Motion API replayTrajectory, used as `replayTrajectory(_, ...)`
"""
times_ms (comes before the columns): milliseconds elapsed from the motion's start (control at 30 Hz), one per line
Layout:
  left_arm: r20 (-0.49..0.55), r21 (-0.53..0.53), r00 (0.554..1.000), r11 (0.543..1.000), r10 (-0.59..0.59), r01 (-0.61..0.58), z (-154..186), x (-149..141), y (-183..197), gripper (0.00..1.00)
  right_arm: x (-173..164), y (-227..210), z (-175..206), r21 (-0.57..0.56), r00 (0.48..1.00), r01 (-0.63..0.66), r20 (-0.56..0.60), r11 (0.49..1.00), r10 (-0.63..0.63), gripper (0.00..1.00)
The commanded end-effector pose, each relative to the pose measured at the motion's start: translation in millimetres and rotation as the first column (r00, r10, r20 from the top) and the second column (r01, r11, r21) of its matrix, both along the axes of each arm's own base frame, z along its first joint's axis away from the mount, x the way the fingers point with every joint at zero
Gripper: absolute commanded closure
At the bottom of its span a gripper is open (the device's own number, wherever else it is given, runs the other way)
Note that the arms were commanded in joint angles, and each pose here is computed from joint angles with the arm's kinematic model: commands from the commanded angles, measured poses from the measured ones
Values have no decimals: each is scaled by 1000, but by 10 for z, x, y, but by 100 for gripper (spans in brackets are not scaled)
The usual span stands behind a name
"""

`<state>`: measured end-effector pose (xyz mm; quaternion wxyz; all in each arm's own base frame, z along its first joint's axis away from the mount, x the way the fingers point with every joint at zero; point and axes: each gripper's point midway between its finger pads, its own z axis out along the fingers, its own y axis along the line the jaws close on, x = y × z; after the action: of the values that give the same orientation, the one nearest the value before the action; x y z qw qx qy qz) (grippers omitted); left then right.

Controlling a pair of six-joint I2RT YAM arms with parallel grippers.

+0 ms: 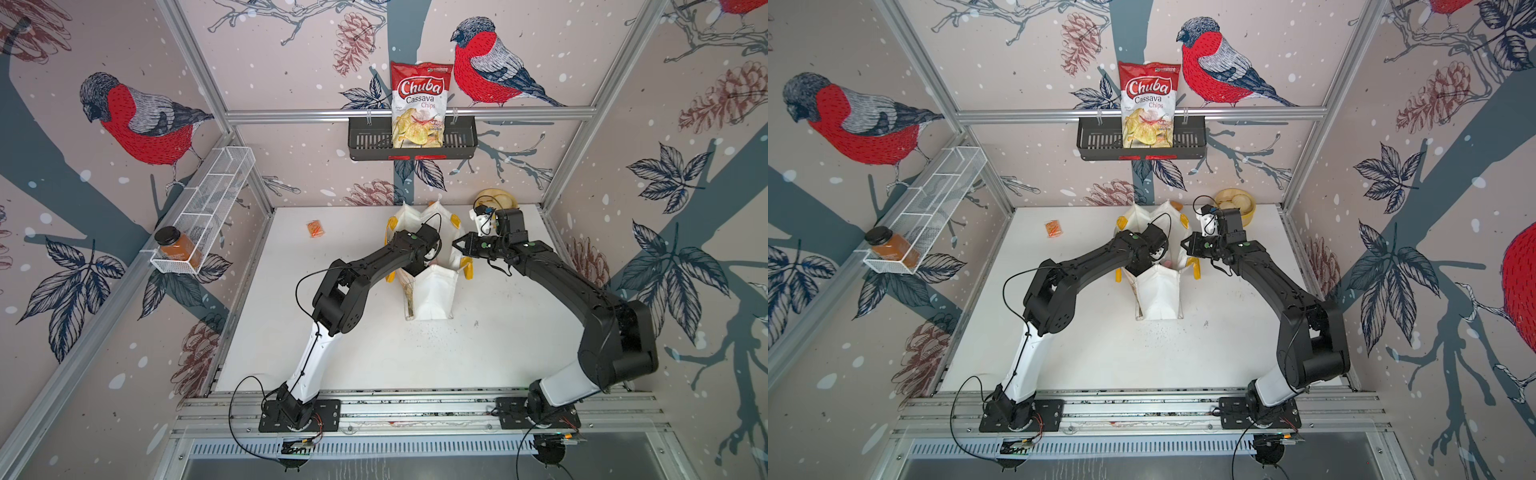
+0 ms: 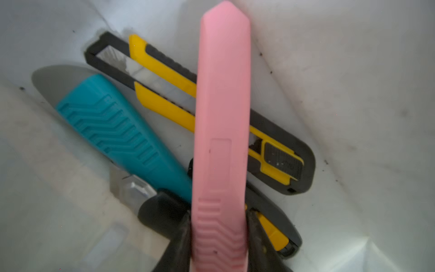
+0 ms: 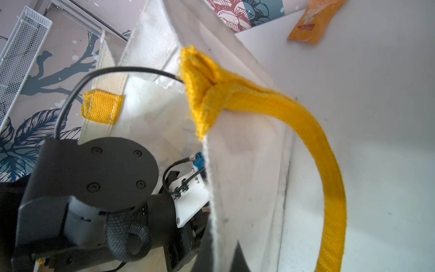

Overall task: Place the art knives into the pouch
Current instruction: Place the utility knife in the pouch.

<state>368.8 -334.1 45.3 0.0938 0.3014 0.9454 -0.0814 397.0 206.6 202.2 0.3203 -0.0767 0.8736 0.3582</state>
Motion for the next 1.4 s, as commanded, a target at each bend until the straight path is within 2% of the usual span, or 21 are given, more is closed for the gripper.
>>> replayTrajectory(0, -17, 36, 1000, 999, 16, -16, -79, -64, 105, 73, 28, -35, 90, 0, 1000, 5, 30, 1000, -5, 100)
replayTrajectory(167, -6, 61, 1000, 998, 27, -27, -94, -68, 213, 72, 28, -100, 119, -2, 999, 17, 35, 1000, -17, 100)
replayTrajectory(467, 72, 47, 996, 998, 47, -51, 179, 73, 278, 64, 18, -84, 115, 4, 999, 14, 31, 1000, -14, 100)
replayTrajectory(667, 109, -84, 993, 996, 52, -43, 546, 154, 28, 56, -16, 134, 88, 2, 999, -26, 28, 1000, 26, 100)
replayTrajectory(1067, 263, -266, 961, 964, 89, -17, 1379, 361, -224, 53, -42, 229, 124, 3, 998, -44, 38, 999, 44, 100)
replayTrajectory(1233, 366, -340, 918, 940, 155, -23, 1821, 413, -173, 52, -44, 247, 168, 3, 997, -52, 50, 999, 51, 91)
replayTrajectory(1367, 447, -391, 863, 919, 237, -50, 2200, 436, -30, 51, -43, 248, 211, 2, 997, -54, 62, 999, 54, 77)
